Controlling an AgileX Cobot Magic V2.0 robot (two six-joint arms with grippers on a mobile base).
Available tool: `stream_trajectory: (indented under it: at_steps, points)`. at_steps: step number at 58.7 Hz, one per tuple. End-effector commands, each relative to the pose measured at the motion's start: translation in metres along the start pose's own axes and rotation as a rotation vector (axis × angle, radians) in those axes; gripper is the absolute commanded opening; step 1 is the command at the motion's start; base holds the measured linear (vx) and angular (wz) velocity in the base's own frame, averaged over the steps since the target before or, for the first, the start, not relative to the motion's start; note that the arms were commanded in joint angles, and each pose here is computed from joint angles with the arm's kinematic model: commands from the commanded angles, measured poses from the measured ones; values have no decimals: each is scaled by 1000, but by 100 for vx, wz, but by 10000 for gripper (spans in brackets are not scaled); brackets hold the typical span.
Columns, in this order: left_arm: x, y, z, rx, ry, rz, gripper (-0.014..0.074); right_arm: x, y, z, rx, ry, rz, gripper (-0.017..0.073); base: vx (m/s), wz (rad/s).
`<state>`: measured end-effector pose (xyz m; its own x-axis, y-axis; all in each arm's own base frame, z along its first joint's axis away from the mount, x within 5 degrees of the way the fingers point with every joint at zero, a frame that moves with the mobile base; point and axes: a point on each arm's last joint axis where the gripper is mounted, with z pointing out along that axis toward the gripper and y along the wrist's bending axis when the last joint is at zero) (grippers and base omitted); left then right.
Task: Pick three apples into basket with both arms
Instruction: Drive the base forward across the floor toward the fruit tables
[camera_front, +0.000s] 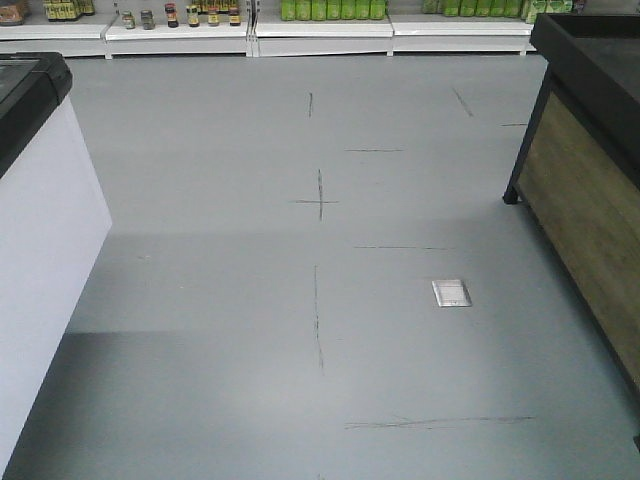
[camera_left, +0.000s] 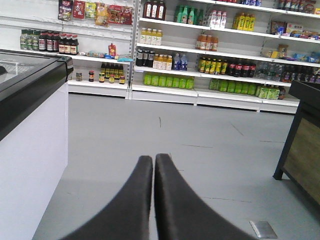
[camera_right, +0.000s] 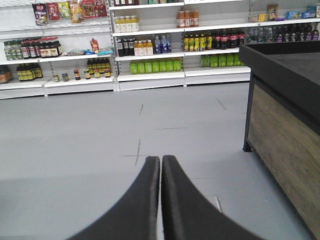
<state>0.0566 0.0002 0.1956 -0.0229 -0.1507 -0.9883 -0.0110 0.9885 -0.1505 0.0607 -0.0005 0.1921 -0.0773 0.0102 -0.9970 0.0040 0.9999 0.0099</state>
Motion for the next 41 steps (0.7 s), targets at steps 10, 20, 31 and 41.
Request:
stream_trajectory:
  at_steps: [10,20,31,41]
  points:
    - [-16,-2,-3,12,-112,-8,-6,-2,1,2,-10,-42,-11,-5,0,0]
    - [-16,-2,-3,12,-112,-8,-6,-2,1,2,-10,-42,-11,-5,0,0]
    - [-16,-2,-3,12,-112,-8,-6,-2,1,2,-10,-42,-11,-5,0,0]
    - [-16,-2,-3,12,-112,-8,-6,-2,1,2,-10,-42,-11,-5,0,0]
